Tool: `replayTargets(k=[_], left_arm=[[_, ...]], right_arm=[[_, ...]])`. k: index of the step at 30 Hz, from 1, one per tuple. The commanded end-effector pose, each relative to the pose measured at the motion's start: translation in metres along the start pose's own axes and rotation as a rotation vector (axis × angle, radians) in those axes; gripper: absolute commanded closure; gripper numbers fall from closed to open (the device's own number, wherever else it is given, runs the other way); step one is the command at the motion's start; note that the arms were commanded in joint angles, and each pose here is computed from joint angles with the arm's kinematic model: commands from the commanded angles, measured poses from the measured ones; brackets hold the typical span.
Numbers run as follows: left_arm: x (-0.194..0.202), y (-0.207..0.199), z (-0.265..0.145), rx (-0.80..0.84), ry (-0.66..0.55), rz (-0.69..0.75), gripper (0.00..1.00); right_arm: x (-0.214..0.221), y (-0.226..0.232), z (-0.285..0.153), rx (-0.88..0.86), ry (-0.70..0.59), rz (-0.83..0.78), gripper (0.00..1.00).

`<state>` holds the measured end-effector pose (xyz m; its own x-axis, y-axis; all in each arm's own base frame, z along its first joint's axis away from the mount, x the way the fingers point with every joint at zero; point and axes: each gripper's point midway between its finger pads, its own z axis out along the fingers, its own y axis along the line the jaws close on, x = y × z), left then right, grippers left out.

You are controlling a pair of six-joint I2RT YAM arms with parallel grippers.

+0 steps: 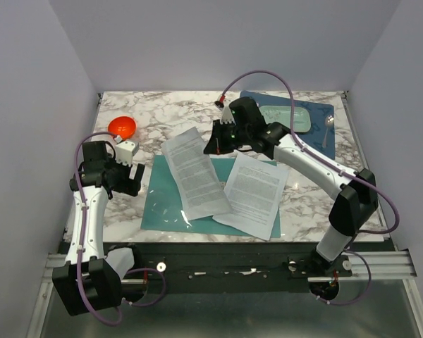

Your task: Put the files into the folder

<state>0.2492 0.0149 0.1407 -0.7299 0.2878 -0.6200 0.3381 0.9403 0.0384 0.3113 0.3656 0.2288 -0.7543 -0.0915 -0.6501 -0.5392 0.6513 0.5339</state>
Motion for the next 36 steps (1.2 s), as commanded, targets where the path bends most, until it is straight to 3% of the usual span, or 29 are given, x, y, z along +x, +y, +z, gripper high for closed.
replayTargets(k=[1, 14, 20, 25, 36], left_arm=[[0.014, -0.002, -0.003, -0.003, 0.031, 0.045, 0.01], [0.017, -0.002, 0.000, -0.005, 0.041, 0.055, 0.01], [0.028, 0.006, 0.005, -0.035, 0.068, 0.124, 0.01], [0.047, 0.018, 0.018, -0.073, 0.123, 0.227, 0.01], [0.080, 0.021, 0.041, -0.068, 0.195, 0.288, 0.01]], right_arm=[[-0.001, -0.008, 0.003, 0.054, 0.035, -0.046, 1.00], [0.013, -0.020, 0.024, 0.065, 0.022, 0.034, 1.00], [0.030, -0.034, 0.036, 0.112, -0.003, 0.093, 0.99], [0.027, -0.054, 0.038, 0.199, -0.082, 0.128, 1.00], [0.031, -0.078, 0.049, 0.305, -0.215, 0.281, 0.99]])
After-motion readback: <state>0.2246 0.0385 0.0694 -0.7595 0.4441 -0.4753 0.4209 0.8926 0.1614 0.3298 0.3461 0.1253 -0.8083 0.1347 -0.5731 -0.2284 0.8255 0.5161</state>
